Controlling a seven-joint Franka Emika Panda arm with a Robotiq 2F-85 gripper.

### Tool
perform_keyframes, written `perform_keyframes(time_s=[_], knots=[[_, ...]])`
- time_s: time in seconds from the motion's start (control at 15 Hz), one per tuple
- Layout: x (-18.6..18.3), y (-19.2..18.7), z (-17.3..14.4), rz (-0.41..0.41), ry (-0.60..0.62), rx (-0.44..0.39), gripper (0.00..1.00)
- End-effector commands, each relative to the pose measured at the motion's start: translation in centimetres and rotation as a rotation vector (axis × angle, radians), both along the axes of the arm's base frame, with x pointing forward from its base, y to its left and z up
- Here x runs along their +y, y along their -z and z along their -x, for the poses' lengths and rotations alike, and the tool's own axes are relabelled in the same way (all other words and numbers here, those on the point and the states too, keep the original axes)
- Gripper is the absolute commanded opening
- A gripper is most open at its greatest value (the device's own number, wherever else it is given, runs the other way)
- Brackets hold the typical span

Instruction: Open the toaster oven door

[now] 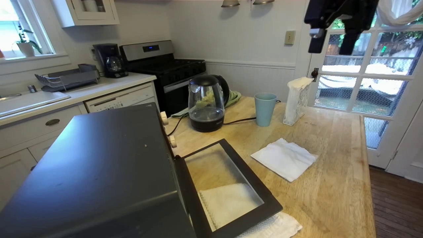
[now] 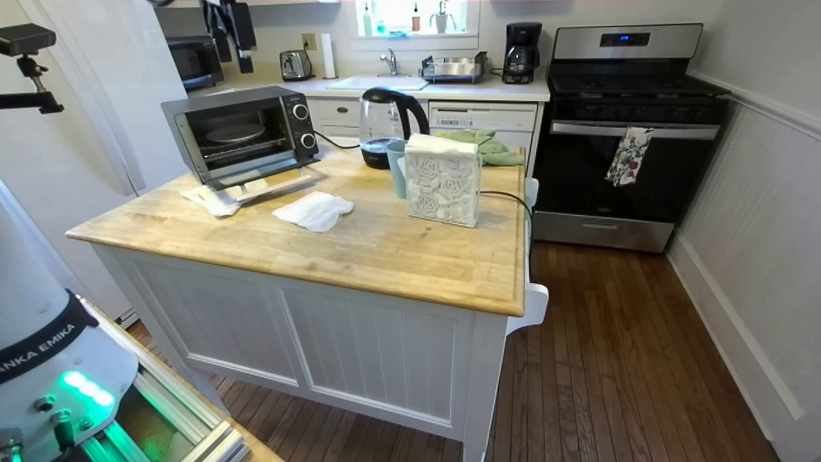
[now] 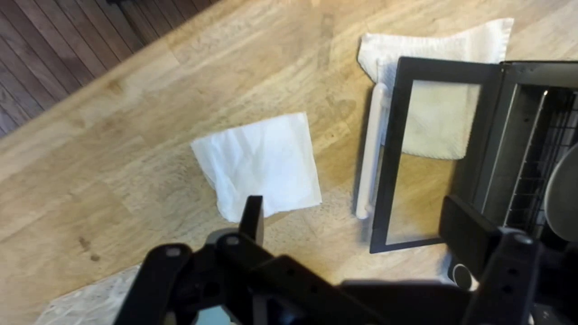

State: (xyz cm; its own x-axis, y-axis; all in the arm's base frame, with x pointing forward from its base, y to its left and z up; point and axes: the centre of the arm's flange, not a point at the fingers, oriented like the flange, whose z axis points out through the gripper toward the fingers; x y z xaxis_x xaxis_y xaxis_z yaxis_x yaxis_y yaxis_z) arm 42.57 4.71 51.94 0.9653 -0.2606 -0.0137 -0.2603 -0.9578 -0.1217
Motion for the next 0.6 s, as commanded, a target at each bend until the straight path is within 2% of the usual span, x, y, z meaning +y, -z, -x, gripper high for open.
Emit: perform_keyframes(time_s=[0.0, 0.07, 0.13, 0.53], knots=[[-2.4, -2.4, 5.1, 0.01, 0.039, 0.082, 1.0], [-3.1, -2.7, 6.1, -0.011, 0.034, 0.118, 1.0], [-1.5, -1.8, 3.4, -0.001, 0.019, 0.084, 1.0], [-1.5, -1.8, 3.7, 0.0, 0.018, 0.092, 1.0]])
